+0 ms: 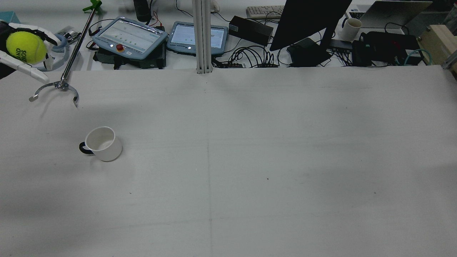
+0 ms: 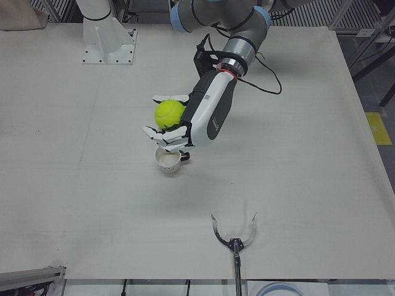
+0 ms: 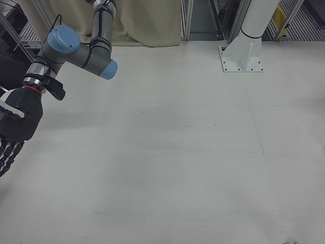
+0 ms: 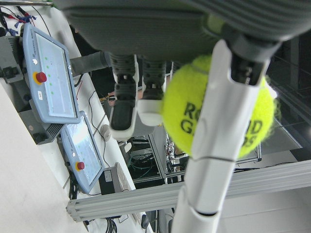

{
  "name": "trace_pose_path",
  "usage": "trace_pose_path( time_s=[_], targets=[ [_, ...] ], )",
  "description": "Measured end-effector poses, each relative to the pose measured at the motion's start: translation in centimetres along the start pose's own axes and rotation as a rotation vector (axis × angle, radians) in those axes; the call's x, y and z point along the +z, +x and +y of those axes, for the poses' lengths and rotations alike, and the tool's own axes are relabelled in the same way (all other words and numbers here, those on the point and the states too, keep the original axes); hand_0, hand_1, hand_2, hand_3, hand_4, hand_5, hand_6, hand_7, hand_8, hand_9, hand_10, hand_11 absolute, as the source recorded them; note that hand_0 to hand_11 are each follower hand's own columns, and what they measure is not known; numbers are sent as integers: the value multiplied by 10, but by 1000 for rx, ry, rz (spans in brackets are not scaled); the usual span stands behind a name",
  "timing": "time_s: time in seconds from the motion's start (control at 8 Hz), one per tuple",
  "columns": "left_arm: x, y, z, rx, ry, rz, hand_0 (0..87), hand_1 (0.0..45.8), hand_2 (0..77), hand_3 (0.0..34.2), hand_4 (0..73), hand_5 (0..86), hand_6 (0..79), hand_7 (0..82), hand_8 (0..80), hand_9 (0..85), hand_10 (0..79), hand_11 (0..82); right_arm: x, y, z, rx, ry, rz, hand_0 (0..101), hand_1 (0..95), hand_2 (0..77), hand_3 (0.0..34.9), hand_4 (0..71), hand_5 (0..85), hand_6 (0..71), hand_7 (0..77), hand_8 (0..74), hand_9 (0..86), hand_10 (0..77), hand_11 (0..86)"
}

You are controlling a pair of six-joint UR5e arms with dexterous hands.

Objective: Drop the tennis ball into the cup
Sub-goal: 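Move the left hand with the tennis ball over the white mug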

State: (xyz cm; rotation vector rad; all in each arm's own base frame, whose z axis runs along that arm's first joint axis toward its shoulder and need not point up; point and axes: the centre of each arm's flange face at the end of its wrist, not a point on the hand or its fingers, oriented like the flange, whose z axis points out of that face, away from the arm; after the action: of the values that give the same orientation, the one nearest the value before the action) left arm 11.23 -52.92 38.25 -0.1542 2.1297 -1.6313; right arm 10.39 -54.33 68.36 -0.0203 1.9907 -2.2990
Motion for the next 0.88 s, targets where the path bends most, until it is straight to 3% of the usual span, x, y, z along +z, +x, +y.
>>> trace_pose_path(
  time_s=[0.12,0.38,0.88],
  targets=[
    [3,-13,0,-5,-7,-22,804,251,16,0,551,273,475,595,638,704,387,551,0,0,0,-1,0,0,0,5,5,0,0,0,0,0,0,0,0,5],
    [13,-41,1,-15,-22,-65,804,235,16,0,524,251,475,595,616,704,387,551,0,0,0,0,0,0,0,5,5,0,0,0,0,0,0,0,0,5],
    [21,-68,2,-30,-26,-95,803,229,16,0,502,240,475,595,605,704,360,502,0,0,-1,0,1,0,0,5,5,0,0,0,0,0,0,0,0,5]
  ],
)
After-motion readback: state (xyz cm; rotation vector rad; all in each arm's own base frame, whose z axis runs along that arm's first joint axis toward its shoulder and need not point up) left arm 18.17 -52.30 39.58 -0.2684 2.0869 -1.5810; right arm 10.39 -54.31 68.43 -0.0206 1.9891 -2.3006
